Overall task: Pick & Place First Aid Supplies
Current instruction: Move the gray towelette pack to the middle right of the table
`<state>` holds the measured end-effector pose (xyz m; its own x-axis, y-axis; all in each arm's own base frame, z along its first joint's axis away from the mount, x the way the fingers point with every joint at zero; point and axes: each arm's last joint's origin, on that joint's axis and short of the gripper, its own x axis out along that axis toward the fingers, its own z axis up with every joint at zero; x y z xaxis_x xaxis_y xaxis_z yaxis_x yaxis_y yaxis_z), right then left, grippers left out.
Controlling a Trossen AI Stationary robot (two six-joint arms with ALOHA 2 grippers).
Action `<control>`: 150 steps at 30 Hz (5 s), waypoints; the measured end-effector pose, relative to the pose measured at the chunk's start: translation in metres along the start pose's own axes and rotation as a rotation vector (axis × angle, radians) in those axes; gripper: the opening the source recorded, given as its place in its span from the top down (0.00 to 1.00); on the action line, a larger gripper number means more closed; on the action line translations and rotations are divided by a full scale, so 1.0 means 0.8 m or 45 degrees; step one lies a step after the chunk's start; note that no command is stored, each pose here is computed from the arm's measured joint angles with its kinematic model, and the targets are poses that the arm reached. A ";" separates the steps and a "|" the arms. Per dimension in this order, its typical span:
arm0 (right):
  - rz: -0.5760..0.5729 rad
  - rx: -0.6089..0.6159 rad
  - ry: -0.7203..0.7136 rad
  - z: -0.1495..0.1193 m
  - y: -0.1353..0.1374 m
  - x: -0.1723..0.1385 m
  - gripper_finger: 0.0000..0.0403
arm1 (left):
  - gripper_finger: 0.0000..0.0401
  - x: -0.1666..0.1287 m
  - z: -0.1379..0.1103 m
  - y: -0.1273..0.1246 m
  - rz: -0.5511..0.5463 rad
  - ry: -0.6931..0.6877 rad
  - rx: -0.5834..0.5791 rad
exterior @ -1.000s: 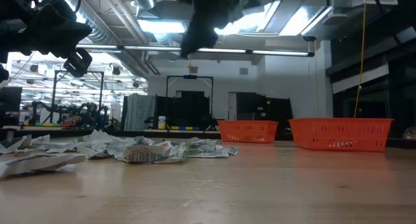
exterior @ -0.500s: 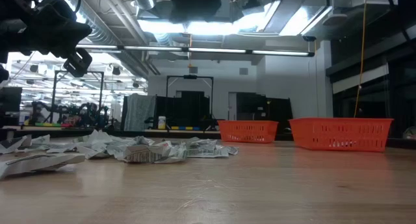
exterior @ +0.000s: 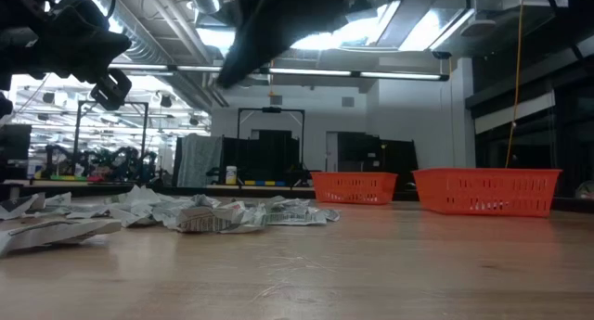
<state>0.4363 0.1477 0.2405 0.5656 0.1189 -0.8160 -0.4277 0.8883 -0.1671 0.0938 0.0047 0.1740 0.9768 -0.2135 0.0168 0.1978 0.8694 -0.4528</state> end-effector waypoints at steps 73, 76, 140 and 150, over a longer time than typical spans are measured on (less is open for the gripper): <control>-0.125 0.524 0.087 0.066 0.029 -0.028 0.99 | 0.96 0.000 0.000 0.000 0.000 0.000 0.000; -0.128 0.565 0.142 0.063 0.035 -0.037 0.99 | 0.96 0.000 0.000 0.000 0.000 0.000 0.000; 0.018 1.858 0.641 -0.231 0.090 -0.209 0.99 | 0.96 0.000 0.000 0.000 0.000 0.000 0.000; 0.099 1.677 0.447 -0.222 0.047 -0.181 1.00 | 0.96 0.000 0.000 0.000 0.000 0.001 0.000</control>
<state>0.2128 0.0851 0.2542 0.2793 0.2452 -0.9284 0.6445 0.6688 0.3705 0.0938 0.0047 0.1738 0.9767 -0.2139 0.0161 0.1978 0.8693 -0.4530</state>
